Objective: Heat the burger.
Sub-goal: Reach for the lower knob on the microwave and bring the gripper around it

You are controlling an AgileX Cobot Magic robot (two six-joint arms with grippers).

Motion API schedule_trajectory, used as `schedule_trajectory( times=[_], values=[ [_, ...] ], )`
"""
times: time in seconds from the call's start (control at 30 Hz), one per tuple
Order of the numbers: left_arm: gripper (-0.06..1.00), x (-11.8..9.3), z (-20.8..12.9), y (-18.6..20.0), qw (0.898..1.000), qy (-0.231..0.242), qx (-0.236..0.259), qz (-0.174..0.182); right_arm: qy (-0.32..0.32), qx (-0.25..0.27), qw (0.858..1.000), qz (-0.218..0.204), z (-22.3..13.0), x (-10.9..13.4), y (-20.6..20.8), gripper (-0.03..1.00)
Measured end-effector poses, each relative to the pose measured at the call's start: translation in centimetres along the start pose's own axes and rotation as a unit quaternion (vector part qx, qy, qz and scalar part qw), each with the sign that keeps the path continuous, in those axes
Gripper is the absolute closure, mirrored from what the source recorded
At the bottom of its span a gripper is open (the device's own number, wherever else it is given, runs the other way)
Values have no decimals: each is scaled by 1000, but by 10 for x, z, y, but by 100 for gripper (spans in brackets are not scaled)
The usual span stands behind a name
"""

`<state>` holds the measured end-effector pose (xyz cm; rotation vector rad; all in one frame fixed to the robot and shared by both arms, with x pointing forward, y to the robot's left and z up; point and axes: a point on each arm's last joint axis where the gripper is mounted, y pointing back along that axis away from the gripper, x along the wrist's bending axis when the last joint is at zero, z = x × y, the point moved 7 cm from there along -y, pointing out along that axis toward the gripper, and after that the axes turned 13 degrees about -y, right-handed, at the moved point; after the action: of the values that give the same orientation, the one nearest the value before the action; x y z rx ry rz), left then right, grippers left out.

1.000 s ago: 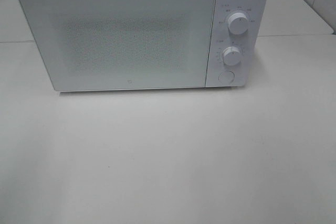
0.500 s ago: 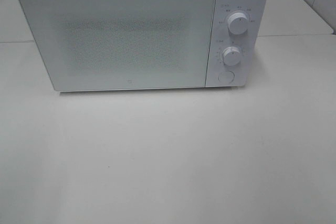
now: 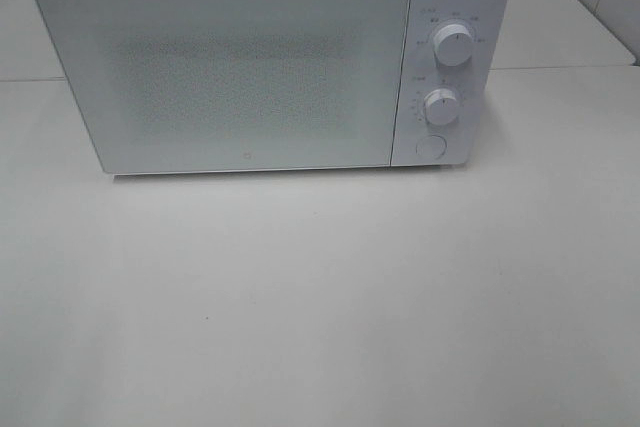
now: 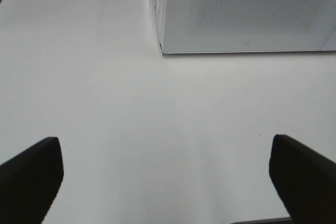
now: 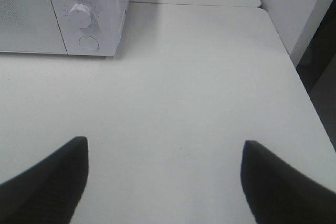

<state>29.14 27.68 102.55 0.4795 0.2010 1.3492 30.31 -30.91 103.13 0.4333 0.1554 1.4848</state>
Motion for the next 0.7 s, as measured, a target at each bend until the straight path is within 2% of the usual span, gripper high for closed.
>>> schedule_trajectory(
  times=[0.7],
  values=[
    [-4, 0, -1, 0, 1000, 0, 1, 0, 0, 0, 1000, 0, 0, 0, 0, 21]
  ],
)
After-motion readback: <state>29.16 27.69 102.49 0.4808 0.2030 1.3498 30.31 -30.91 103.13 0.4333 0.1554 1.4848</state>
